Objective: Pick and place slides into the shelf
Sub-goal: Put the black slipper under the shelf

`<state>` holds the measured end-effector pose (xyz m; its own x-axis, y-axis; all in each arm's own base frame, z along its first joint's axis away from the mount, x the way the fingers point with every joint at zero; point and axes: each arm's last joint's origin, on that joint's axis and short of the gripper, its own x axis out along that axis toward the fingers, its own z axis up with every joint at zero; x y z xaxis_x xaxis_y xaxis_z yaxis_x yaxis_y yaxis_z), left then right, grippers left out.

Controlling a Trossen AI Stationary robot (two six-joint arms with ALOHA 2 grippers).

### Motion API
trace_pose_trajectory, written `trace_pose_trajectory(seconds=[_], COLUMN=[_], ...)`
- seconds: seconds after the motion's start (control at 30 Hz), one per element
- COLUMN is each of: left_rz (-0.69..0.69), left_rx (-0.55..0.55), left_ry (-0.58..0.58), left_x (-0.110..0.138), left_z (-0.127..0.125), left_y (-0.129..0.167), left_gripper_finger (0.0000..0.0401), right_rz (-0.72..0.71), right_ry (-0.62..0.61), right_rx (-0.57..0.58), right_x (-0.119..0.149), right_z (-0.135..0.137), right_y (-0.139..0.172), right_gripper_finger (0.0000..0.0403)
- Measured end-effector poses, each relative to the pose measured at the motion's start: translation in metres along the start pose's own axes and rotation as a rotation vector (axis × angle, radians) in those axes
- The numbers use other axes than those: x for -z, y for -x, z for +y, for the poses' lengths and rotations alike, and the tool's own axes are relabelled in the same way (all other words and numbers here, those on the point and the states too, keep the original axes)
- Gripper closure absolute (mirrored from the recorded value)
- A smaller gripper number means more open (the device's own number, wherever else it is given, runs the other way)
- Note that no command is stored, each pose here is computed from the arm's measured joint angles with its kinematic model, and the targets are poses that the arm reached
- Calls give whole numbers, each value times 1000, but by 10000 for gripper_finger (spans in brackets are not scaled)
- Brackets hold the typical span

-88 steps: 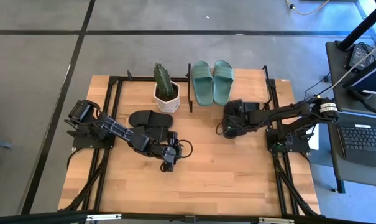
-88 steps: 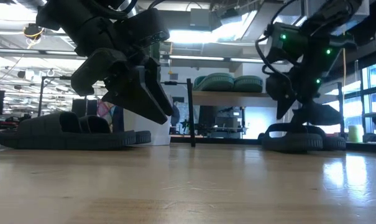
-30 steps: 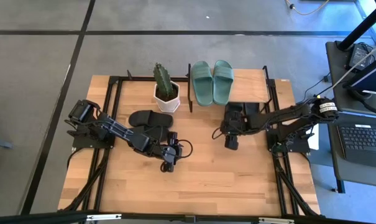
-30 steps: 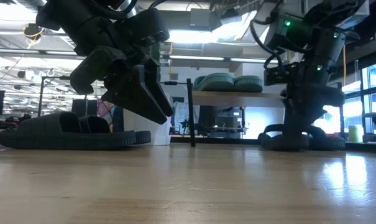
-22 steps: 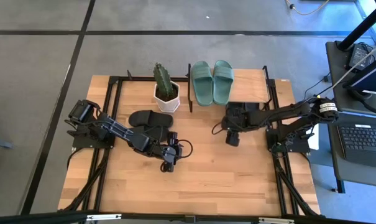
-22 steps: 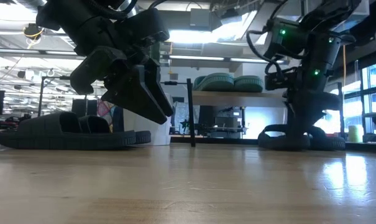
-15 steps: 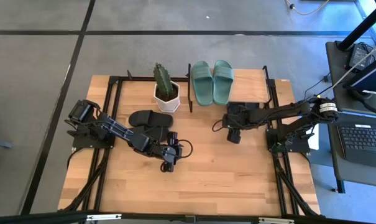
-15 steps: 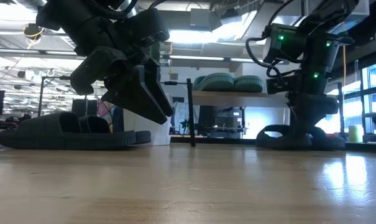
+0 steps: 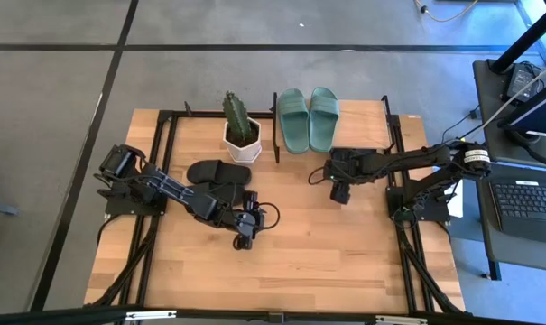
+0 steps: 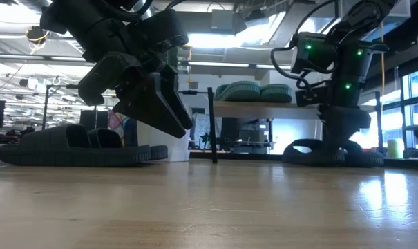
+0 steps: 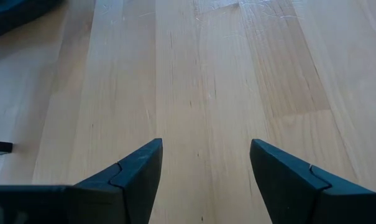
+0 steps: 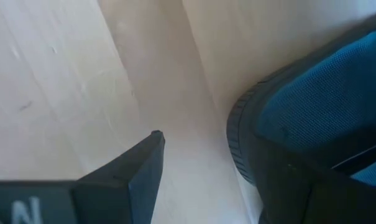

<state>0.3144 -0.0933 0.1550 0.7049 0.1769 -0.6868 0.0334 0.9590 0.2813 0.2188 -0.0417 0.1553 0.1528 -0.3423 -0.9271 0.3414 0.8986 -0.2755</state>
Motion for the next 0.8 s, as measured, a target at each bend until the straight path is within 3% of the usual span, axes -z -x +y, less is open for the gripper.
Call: trace_pose_trajectory(seconds=[0.17,0.57,0.8], left_rz=[0,0,0], left_rx=[0,0,0], left_ry=[0,0,2], left_x=[0,0,0], left_z=[0,0,0], left_y=[0,0,0], left_gripper_finger=[166,166,166], right_rz=[19,-3,-164], right_ry=[0,61,248], right_rx=[0,-126,-163], right_x=[2,-2,-22], right_z=[0,16,30], right_y=[0,9,37], right_gripper_finger=[176,176,176])
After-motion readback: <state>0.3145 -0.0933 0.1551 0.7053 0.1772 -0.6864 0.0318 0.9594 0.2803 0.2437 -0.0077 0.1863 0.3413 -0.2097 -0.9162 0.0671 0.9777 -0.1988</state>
